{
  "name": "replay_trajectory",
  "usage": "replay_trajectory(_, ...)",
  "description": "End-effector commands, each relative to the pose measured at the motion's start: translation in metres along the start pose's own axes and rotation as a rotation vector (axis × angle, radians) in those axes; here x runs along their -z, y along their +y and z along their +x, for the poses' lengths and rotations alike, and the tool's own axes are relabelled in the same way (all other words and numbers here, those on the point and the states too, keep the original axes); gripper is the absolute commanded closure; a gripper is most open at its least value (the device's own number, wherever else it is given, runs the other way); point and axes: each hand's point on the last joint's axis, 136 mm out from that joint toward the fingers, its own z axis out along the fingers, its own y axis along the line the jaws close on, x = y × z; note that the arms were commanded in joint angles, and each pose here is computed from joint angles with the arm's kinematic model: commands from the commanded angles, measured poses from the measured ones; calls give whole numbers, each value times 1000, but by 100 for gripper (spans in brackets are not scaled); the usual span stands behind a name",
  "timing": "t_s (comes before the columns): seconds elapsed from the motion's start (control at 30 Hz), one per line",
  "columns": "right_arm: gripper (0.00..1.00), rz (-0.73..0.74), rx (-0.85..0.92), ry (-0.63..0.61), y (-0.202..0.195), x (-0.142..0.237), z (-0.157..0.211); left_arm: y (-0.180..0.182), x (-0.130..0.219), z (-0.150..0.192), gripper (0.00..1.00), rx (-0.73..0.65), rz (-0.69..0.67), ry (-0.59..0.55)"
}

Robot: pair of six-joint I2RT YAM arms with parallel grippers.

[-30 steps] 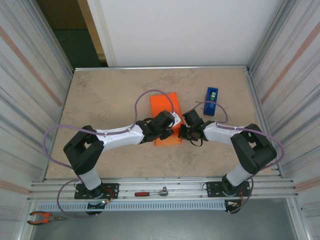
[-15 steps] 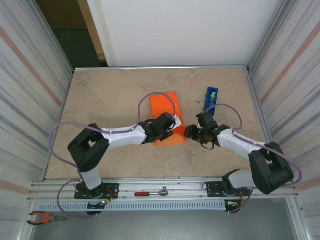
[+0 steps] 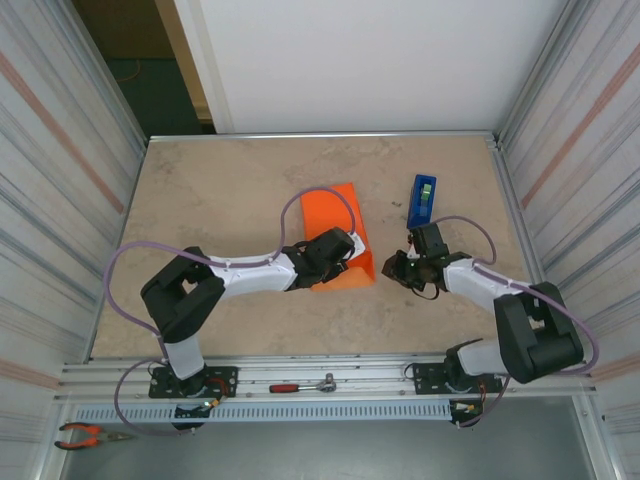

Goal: Wrap the gift box in paper

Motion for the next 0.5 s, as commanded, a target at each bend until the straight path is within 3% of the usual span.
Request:
replay_trajectory(0.0,79,-55,-6,12,14,-7,-7,-14,-10,14,42,-46,30,46)
replay_trajectory(0.23,87,-70,48,48,32,-18,3,-16,-11,14,42,-44,33,47)
replay_trajectory(0.47,88,-75,84,7,44,-4,1,-18,-12,15,42,-46,38,49)
